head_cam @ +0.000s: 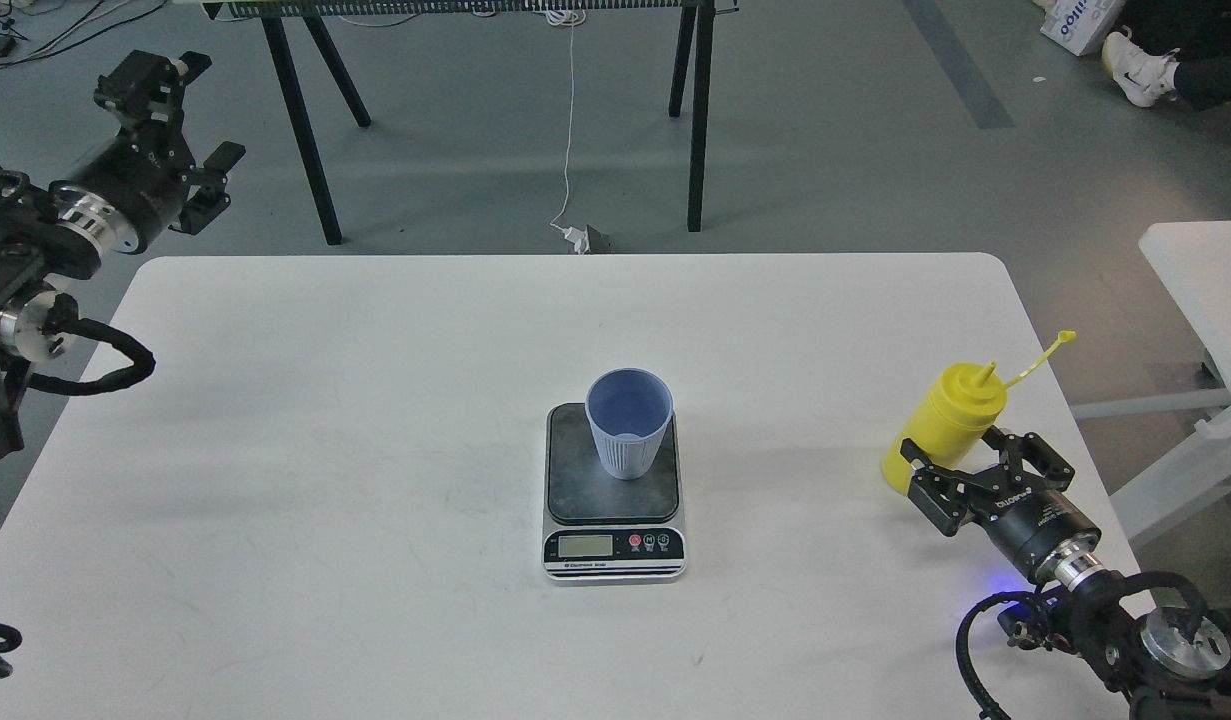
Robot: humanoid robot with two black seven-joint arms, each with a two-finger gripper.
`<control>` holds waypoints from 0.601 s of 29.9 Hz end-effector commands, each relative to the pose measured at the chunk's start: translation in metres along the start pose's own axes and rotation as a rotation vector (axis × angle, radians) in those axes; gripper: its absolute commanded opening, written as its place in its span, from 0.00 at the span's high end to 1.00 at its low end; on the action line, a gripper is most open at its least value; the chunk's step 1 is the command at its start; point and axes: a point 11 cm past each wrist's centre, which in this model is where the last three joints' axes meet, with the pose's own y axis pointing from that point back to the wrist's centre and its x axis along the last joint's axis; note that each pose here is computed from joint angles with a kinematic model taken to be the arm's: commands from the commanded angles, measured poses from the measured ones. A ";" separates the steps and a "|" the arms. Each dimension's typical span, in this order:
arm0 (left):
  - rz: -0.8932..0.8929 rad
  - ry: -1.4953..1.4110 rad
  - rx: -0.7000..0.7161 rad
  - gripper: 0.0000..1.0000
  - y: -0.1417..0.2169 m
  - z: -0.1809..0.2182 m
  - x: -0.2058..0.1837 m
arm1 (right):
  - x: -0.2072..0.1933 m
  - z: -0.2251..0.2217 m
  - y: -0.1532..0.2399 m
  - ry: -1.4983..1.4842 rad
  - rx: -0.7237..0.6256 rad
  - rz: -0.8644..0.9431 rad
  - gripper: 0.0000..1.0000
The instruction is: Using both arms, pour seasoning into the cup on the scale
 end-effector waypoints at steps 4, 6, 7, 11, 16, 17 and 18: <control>0.000 0.000 0.000 0.00 0.000 0.000 0.000 | 0.005 -0.007 0.029 0.034 -0.012 0.028 0.08; 0.001 -0.001 0.000 0.00 0.000 0.000 0.001 | 0.007 -0.009 0.045 0.051 -0.019 0.044 0.08; 0.001 -0.001 0.000 0.00 0.000 0.000 0.001 | 0.007 -0.012 0.053 0.062 -0.022 0.053 0.08; -0.002 -0.003 0.003 0.00 0.000 -0.001 0.000 | 0.016 -0.025 0.094 0.100 -0.022 0.127 0.08; -0.003 0.001 0.015 0.00 0.002 -0.007 -0.002 | -0.025 -0.070 0.117 0.233 0.014 0.127 0.07; -0.006 0.001 0.020 0.00 0.002 -0.009 -0.003 | -0.036 -0.080 0.116 0.253 0.032 0.108 0.07; -0.019 0.007 0.025 0.00 0.000 -0.013 -0.010 | -0.056 -0.091 0.107 0.287 0.047 0.069 0.07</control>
